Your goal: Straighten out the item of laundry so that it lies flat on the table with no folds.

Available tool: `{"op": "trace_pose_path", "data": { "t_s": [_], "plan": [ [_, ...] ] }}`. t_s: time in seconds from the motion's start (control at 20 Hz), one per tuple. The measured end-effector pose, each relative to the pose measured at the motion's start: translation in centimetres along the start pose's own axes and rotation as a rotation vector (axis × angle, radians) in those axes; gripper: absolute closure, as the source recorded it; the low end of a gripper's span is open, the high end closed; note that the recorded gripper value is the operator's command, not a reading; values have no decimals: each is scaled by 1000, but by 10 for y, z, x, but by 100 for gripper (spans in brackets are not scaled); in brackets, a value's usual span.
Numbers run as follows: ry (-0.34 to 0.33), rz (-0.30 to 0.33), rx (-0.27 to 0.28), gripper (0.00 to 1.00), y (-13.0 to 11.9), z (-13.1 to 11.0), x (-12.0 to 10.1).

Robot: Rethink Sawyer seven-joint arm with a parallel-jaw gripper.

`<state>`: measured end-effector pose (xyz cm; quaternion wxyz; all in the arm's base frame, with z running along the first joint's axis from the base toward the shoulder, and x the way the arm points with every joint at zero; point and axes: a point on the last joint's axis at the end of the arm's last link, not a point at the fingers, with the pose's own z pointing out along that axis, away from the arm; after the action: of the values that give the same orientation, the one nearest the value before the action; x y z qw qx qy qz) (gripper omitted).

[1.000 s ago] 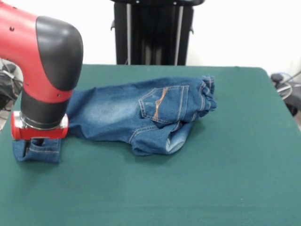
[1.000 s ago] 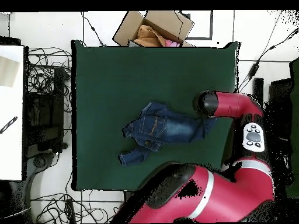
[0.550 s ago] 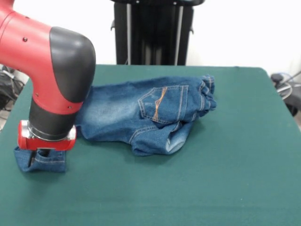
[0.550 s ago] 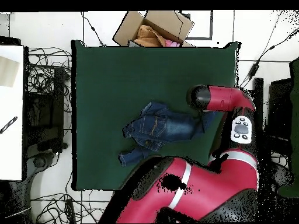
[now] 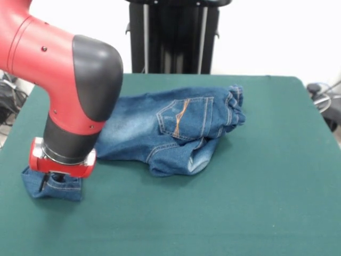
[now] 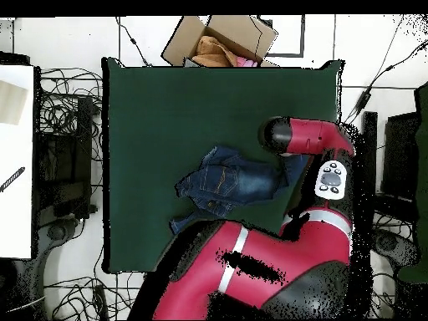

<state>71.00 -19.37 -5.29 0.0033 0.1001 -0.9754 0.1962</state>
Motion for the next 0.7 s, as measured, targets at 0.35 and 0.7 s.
{"op": "trace_pose_path", "data": {
  "t_s": [0.35,0.7],
  "plan": [
    [-2,55,47,100,11,-8,-11],
    [-6,78,112,100,34,-19,-23]
  ]
}}
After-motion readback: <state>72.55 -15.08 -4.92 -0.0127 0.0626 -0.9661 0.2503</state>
